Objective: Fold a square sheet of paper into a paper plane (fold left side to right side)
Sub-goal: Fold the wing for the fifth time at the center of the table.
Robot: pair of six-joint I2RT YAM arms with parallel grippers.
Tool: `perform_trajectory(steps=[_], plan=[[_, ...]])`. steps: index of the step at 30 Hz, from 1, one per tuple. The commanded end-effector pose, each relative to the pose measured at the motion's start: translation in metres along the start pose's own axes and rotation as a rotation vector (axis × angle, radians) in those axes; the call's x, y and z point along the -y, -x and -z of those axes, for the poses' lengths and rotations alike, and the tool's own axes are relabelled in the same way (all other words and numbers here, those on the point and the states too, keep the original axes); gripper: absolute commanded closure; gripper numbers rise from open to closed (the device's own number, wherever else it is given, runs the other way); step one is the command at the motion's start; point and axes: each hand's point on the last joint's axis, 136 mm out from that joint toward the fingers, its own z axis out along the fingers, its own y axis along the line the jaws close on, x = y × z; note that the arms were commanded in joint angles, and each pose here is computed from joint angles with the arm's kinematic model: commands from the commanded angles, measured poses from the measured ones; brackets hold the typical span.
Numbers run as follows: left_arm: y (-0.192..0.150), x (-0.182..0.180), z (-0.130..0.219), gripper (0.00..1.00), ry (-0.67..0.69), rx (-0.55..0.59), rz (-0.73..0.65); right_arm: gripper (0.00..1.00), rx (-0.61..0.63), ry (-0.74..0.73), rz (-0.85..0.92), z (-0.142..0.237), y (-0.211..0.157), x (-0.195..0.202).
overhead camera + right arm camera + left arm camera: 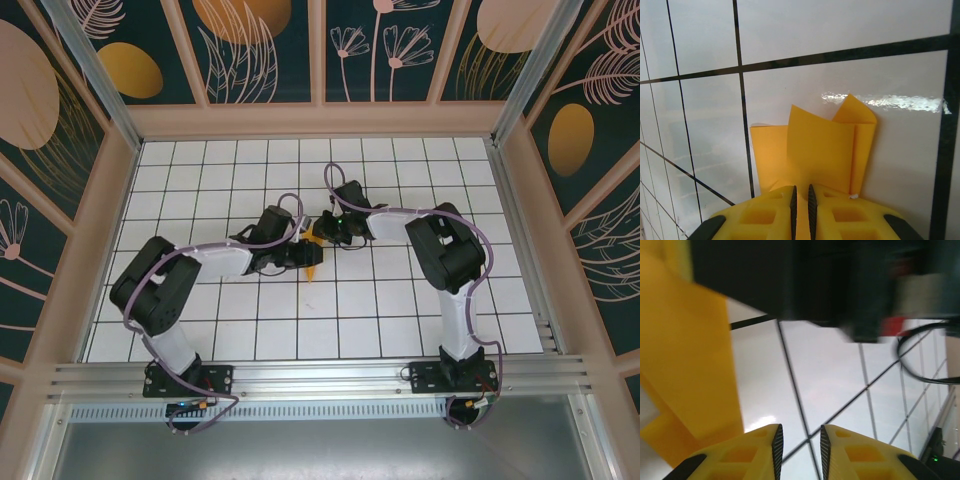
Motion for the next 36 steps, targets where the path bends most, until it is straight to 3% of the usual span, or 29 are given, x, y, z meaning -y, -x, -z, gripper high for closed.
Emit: perform_trajectory(steps=[1,9,15,20,26,36], plan=[[-0.003,-0.015,-0.01,0.71,0.028,-0.008,0.02,0.8,-0.069,-0.129,-0.024,-0.015,-0.028,0.044],[-0.027,-0.032,-0.019,0.72,0.044,-0.068,0.068,0.8,-0.038,-0.081,0.035,-0.004,-0.012,0.023],[-0.039,-0.048,-0.021,0.73,0.097,-0.093,0.098,0.79,0.058,0.001,0.13,0.035,0.014,-0.017],[-0.042,-0.053,-0.021,0.76,0.114,-0.097,0.108,0.81,0.04,0.014,0.124,0.055,-0.003,-0.016],[-0.042,-0.056,-0.02,0.78,0.132,-0.096,0.109,0.89,-0.019,0.083,0.081,0.048,-0.038,-0.014],[-0.042,-0.058,-0.02,0.79,0.141,-0.094,0.111,0.89,-0.023,0.108,0.084,0.023,-0.031,-0.025]])
